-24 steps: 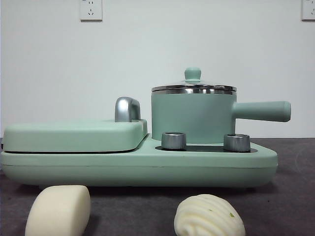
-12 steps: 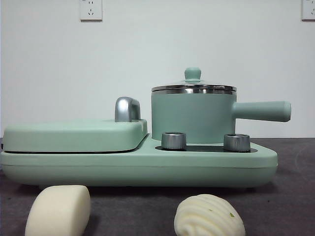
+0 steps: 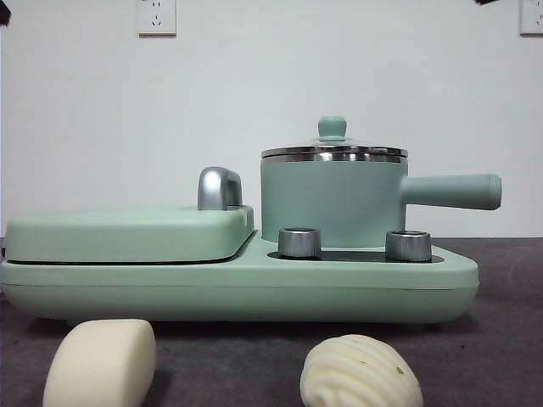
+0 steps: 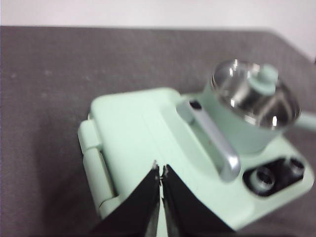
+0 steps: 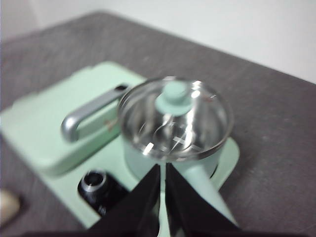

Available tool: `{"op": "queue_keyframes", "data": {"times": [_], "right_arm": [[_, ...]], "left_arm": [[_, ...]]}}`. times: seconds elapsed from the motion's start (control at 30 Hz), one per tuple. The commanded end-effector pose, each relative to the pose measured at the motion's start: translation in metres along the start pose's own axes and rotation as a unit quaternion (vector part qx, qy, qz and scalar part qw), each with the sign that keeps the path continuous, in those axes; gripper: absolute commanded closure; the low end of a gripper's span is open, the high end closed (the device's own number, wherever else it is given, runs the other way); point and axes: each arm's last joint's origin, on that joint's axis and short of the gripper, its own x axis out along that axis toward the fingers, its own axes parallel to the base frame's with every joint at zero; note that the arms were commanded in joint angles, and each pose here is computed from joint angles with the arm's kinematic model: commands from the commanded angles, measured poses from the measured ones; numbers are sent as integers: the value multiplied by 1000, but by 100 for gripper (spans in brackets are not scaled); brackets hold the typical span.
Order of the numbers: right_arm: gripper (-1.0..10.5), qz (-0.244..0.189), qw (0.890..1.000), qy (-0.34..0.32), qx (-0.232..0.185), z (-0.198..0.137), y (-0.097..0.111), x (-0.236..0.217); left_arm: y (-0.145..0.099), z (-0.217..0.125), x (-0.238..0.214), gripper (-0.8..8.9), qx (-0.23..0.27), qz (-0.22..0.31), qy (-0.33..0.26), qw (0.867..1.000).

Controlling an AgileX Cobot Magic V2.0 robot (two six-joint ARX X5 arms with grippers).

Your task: Put the buns in a small steamer

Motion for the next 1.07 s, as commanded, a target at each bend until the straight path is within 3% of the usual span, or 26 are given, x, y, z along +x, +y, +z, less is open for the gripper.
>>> {"op": "queue_keyframes", "data": {"times": [0.03,0.13,0.3,0.7,1.07], "right_arm": [[931,2,999,8,-52,3,4,2],[921,0,999,14,-52,2,5,2],[716,-7,999,15,-52,2,5,2],[700,-8,1000,11,-22,3,5,2],[700,-10,1000,-2,-22,5,4,2]], "left_arm": [[-3,9,0,803,97,-11,-8,995],[-5,9,2,783,112,-20,-8,993],[-8,9,4,616,116,-30,-6,993],[-20,17,16,617,148,-73,-36,986],[-47,27,75,623,177,-165,-60,968]]}}
